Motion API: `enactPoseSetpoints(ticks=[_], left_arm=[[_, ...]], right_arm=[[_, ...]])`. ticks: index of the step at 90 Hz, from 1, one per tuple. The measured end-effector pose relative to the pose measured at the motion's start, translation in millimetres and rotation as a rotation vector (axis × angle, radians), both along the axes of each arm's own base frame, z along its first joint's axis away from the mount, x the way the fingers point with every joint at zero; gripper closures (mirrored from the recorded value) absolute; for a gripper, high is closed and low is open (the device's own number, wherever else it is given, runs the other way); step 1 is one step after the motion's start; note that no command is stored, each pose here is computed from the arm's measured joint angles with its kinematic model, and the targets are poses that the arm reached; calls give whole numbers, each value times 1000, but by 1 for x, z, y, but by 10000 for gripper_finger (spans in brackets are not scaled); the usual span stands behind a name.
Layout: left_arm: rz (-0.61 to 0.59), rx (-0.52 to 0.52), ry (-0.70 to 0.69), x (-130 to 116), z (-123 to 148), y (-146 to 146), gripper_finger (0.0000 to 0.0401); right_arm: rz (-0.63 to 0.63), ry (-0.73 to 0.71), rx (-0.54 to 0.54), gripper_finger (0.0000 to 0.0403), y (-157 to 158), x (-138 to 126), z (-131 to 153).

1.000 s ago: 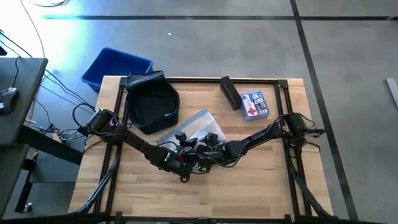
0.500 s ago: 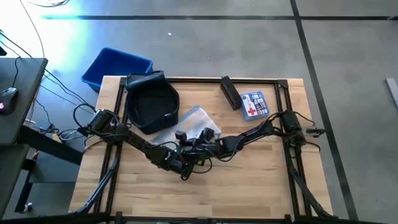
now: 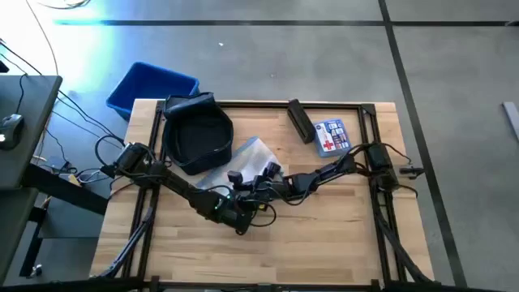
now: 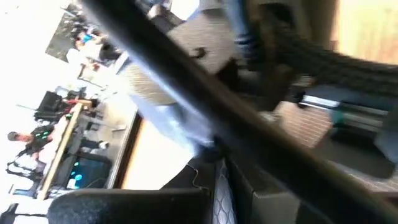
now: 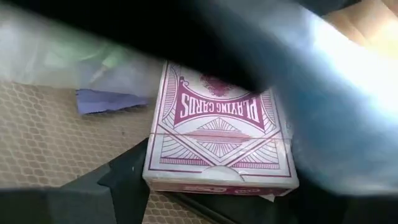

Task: Unpack backpack
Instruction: Remove the white playing card box from the white zip bag

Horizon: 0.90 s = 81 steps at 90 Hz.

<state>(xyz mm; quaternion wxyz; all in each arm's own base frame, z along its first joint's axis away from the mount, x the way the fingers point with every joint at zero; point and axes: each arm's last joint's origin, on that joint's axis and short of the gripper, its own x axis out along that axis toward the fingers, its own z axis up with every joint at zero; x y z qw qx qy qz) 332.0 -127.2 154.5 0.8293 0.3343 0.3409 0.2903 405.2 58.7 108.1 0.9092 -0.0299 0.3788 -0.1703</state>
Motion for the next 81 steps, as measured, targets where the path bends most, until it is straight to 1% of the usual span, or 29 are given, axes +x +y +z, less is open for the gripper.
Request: enactPoseSetpoints(ticks=[12,26,34,41,45,52,59,65,74,81], left_arm=[[44,25,-22,-2,0,2,401],[84,34,-37,-3,-1,7,401],[96,30,-42,-2,-1,10,401],[96,30,-42,-2,-1,10,401],[96,31,-41,-3,-1,10,401],[98,30,-42,-3,-1,10,401],[101,25,-48,-3,-1,10,401],[103,21,-53,-3,-1,10,401],[105,17,-57,-3,-1,10,401],[104,15,-57,-3,-1,10,401]], right_arm=[[50,60,36,119,8,-8,9],[83,181,55,119,27,-29,38],[113,219,91,119,44,-45,54],[154,249,144,119,65,-62,69],[154,258,168,119,76,-74,78],[65,268,197,119,89,-96,93],[-72,246,155,119,93,-120,104],[-196,229,116,119,91,-142,108],[-346,188,98,119,78,-172,103],[-451,138,95,119,56,-192,88]])
